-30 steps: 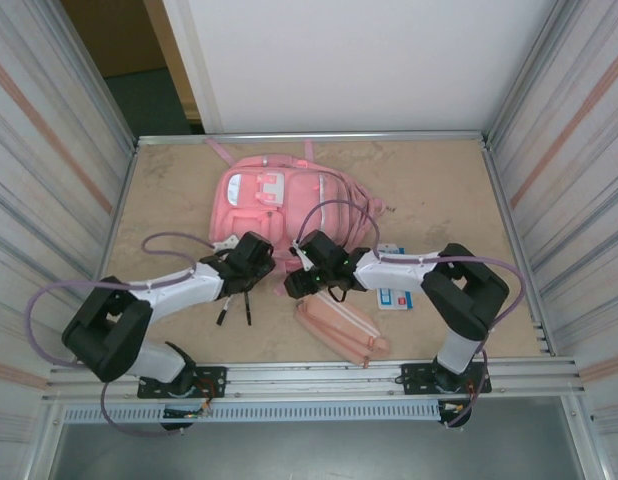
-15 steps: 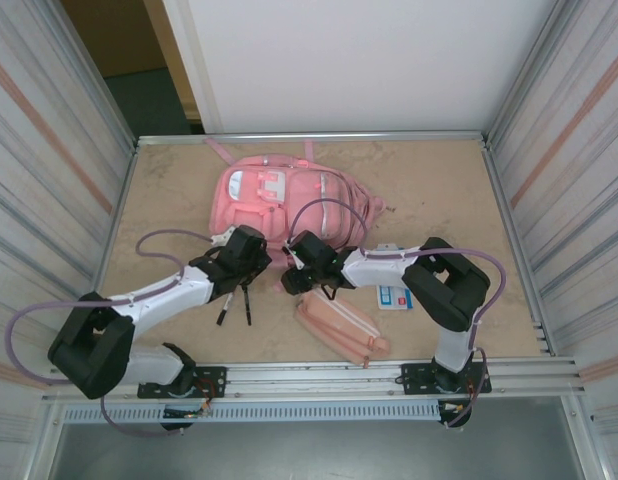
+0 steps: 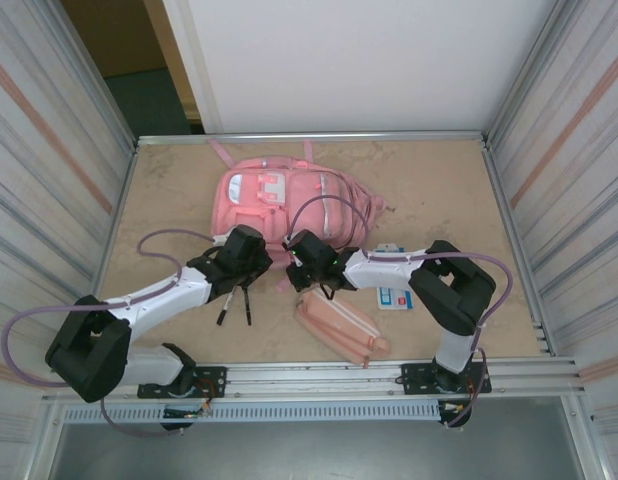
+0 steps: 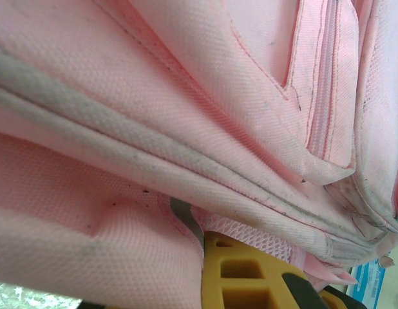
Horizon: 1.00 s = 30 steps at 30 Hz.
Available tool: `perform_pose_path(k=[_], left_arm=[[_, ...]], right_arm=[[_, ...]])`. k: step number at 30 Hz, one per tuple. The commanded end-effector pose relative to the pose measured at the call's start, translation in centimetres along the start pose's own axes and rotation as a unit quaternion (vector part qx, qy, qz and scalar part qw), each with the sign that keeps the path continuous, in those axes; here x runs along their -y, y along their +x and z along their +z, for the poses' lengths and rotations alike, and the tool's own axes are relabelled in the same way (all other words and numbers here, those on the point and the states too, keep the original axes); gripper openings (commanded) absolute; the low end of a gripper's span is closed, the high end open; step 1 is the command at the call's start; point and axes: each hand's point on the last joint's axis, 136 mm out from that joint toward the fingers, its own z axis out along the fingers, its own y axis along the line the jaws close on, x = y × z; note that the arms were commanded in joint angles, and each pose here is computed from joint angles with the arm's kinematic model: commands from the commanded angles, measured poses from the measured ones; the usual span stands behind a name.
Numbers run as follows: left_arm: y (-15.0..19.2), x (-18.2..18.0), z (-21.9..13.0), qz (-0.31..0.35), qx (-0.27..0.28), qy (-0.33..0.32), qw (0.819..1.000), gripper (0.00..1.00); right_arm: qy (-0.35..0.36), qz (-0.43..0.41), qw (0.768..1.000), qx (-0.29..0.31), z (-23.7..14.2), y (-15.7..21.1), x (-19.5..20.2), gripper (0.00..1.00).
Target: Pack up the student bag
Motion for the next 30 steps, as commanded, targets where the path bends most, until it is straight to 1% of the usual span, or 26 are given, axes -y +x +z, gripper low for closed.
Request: perform_pose_path(k=[1,3,5,7,9,11,16,19,21,23,25,26,27,29,30], left_arm=[[-0.2,2.2,-1.1,0.02,-0.01,0.032,0.999,0.0],[-0.7,1.5,-1.1,0.013,-0.007,0.029,0.999,0.0],[-1.3,0.8,-1.1,0.007,-0.006,0.027,1.0,0.0],[-1.9,0.3,-1.0,0.008,-0.007,0.025,1.0,0.0],[-2.5,-0.2,-1.0,0.01,-0.009,0.024,1.0,0.0],[-3.1,-0.5,-1.0,0.013,-0.007,0.025,1.0,0.0],[-5.2,-0.8,-1.0,0.035,0.005,0.017,0.999,0.0],[-6.9,-0.3,-0.7,0.055,0.01,0.021,0.998,0.0],[-8.4,-0.1,-0.2,0.07,0.014,0.014,0.997,0.0],[-9.6,0.0,0.7,0.06,-0.001,0.005,0.998,0.0],[-10.1,1.9,1.8,0.057,-0.019,0.033,0.998,0.0],[-10.8,3.3,2.2,0.067,-0.017,0.053,0.996,0.0],[-11.4,4.0,2.6,0.076,-0.011,0.056,0.996,0.0],[-13.8,4.7,3.4,0.083,0.009,0.036,0.996,0.0],[-14.7,4.8,3.7,0.081,0.014,0.026,0.996,0.05]], right_arm=[[0.01,0.017,0.999,0.041,-1.2,-2.3,0.1,0.04],[0.019,0.028,0.999,0.032,-1.8,-2.1,0.8,0.0],[0.024,0.045,0.998,0.025,-2.5,-1.5,1.6,0.0],[0.012,0.069,0.997,0.018,-3.0,-0.7,2.4,0.0],[0.001,0.096,0.995,0.007,-3.6,0.1,3.6,0.0],[0.006,0.11,0.994,-0.007,-4.1,1.2,5.0,0.0],[0.014,0.126,0.992,-0.019,-5.7,2.8,7.7,0.0],[0.013,0.141,0.99,-0.027,-6.7,3.3,9.0,0.0],[0.004,0.136,0.99,-0.026,-7.2,3.3,9.1,0.0],[-0.013,0.128,0.991,-0.025,-7.7,2.9,8.6,0.0],[-0.038,0.125,0.991,-0.027,-8.0,2.2,7.6,0.0],[-0.051,0.128,0.99,-0.026,-8.1,1.8,7.0,0.0],[-0.065,0.129,0.989,-0.024,-8.2,1.4,6.5,0.0],[-0.092,0.131,0.987,-0.018,-8.1,0.2,5.3,0.0],[-0.097,0.131,0.987,-0.017,-8.0,-0.3,5.0,0.0]])
